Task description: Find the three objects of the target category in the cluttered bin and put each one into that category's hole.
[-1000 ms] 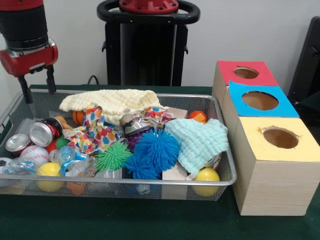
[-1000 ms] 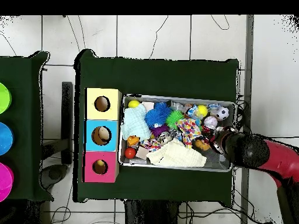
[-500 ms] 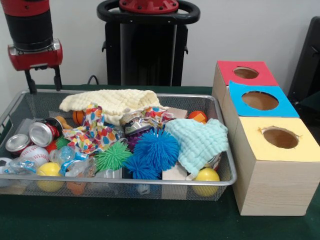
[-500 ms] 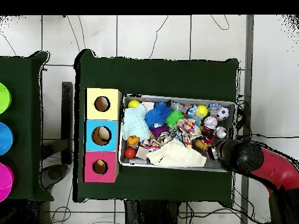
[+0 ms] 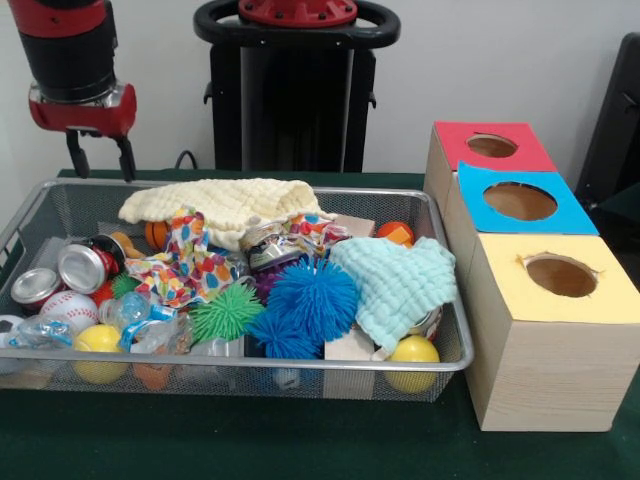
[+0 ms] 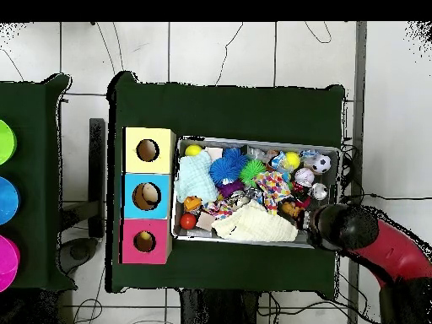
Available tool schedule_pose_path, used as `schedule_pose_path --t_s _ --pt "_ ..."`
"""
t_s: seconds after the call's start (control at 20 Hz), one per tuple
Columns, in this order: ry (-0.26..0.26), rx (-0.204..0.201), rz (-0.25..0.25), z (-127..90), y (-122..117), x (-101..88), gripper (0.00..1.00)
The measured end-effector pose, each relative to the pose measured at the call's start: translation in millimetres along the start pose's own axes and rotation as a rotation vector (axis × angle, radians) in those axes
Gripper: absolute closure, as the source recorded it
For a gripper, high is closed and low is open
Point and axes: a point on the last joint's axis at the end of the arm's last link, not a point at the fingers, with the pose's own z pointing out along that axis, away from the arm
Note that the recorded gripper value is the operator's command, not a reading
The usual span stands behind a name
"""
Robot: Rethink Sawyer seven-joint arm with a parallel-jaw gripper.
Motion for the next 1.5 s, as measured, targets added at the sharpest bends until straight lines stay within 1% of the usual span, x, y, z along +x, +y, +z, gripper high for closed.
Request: schedule_pose_path --t_s 0.1,0.25,0.3,0.4,0.55,0.75,0.85,0.95,1.5 --pt "0.013 -0.012 0.066 7 2 0.3 0.0" --pt "0.023 -0.023 0.101 17 7 -0.8 0.0" --pt "0.023 -0.025 0.104 19 8 -1.3 0.0" --pt "0.019 -0.03 0.11 27 12 -2.9 0.0" --pt "-0.003 -0.031 0.113 45 15 -5.2 0.0" --pt "-0.036 -0.024 0.112 60 16 -7.6 0.0" --pt "-0.043 -0.022 0.112 65 17 -8.0 0.0" --pt "-0.041 -0.024 0.111 70 19 -7.0 0.0" --pt "-0.018 -0.031 0.095 84 30 -4.8 0.0"
